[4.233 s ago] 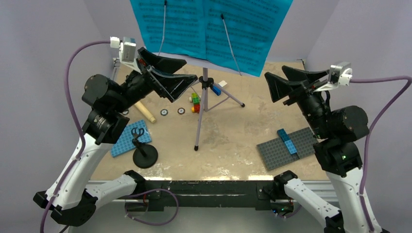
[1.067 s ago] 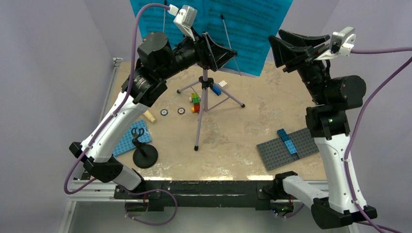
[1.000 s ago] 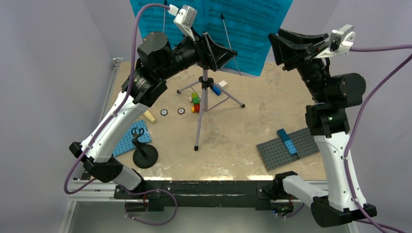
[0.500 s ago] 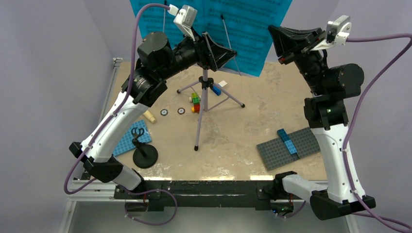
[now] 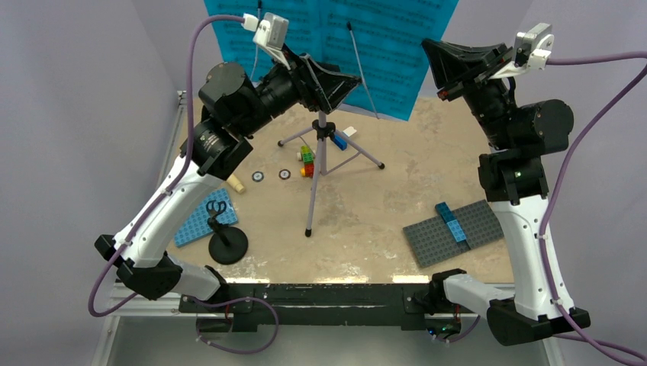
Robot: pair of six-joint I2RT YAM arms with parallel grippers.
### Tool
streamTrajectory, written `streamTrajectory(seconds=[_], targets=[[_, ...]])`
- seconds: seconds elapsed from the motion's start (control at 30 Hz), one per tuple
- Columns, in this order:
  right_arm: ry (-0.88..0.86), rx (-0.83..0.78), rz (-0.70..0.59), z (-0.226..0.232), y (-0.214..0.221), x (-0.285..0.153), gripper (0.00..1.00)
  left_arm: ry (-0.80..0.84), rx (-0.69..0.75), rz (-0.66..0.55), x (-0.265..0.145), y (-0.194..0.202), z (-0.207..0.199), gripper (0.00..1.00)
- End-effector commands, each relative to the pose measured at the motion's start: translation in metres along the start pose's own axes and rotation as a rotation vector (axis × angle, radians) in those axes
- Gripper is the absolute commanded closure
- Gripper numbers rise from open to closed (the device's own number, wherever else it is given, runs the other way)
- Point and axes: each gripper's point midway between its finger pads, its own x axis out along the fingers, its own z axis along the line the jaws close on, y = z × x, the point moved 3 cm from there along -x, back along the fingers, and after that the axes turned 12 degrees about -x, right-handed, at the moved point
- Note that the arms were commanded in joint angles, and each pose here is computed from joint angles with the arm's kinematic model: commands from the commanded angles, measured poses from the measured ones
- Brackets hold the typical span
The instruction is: Pack up the instrument practice props
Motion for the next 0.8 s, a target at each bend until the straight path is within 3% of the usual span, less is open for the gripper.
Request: streamTrajectory(seconds=[0.0, 0.33, 0.57, 0.77], targets=[[0.018, -0.004, -0.047, 0.001, -0.020, -0.002, 1.00, 0.093, 0.060, -0.139, -0.007, -0.032, -0.026, 0.22], [0.015, 0.005, -0.053, 0.002, -0.023, -0.003, 1.00, 0.094, 0.063, -0.118, 0.012, -0.031, -0.024, 0.26], [0.012, 0.007, -0.046, 0.004, -0.020, -0.004, 1.00, 0.091, 0.064, -0.101, 0.023, -0.026, -0.018, 0.44], [0.009, 0.009, -0.045, 0.005, -0.019, -0.004, 1.00, 0.109, 0.050, -0.088, 0.030, -0.023, -0.018, 0.53]])
